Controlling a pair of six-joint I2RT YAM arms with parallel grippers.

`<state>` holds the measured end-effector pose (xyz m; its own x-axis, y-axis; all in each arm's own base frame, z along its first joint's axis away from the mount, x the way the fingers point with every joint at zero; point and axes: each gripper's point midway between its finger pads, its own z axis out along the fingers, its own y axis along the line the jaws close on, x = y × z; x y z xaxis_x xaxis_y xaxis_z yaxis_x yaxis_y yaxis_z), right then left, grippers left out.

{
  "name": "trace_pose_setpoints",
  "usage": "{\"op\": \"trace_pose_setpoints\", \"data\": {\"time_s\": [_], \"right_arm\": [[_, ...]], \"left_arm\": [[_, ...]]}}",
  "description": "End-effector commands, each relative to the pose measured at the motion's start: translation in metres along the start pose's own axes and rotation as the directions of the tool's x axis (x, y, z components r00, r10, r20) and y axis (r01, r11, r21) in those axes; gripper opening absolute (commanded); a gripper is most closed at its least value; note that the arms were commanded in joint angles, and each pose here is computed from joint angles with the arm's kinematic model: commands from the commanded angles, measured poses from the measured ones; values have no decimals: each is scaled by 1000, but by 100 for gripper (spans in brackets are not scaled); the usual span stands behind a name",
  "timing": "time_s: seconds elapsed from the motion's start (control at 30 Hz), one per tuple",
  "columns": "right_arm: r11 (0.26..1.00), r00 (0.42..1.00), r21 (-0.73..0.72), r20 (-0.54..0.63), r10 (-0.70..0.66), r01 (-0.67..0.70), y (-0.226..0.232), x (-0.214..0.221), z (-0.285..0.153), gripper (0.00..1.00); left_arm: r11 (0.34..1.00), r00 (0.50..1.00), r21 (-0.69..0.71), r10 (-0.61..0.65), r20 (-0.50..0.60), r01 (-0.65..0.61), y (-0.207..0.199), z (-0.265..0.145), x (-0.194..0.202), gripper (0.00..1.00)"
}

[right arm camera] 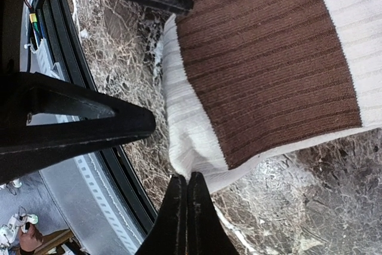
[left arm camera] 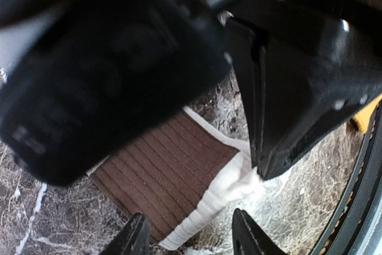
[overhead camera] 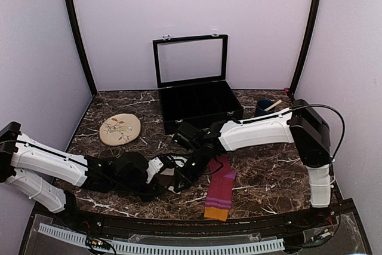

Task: Roll the socks
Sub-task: Roll the sock at the center of the board.

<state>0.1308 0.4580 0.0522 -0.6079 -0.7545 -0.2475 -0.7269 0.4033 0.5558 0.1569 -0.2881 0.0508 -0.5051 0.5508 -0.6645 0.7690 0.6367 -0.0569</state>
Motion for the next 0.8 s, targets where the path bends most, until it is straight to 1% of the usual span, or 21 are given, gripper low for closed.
{"op": "trace_pose_setpoints", "data": {"time_s": [0.0,0.13,0.37,0.53,0.77], "right_arm": [[1000,1000,-28,14,-3,3,5,-2,-12,0],[999,1000,-35,11,2,-2,3,-2,-14,0],[999,1000,-51,7,5,-4,2,-2,-16,0],[998,1000,-57,8,8,-8,1,-2,-19,0],[997,1000,-72,19,19,-18,-1,-6,-24,0]], "left_arm": [[999,999,14,51,3,-51,-6,1,-6,50],[997,998,39,67,-7,-66,-12,5,-5,49],[995,994,26,101,-42,-100,-13,15,-2,49],[993,991,18,121,-64,-121,-14,22,-1,45],[991,988,28,134,-73,-132,-16,19,5,45]]}}
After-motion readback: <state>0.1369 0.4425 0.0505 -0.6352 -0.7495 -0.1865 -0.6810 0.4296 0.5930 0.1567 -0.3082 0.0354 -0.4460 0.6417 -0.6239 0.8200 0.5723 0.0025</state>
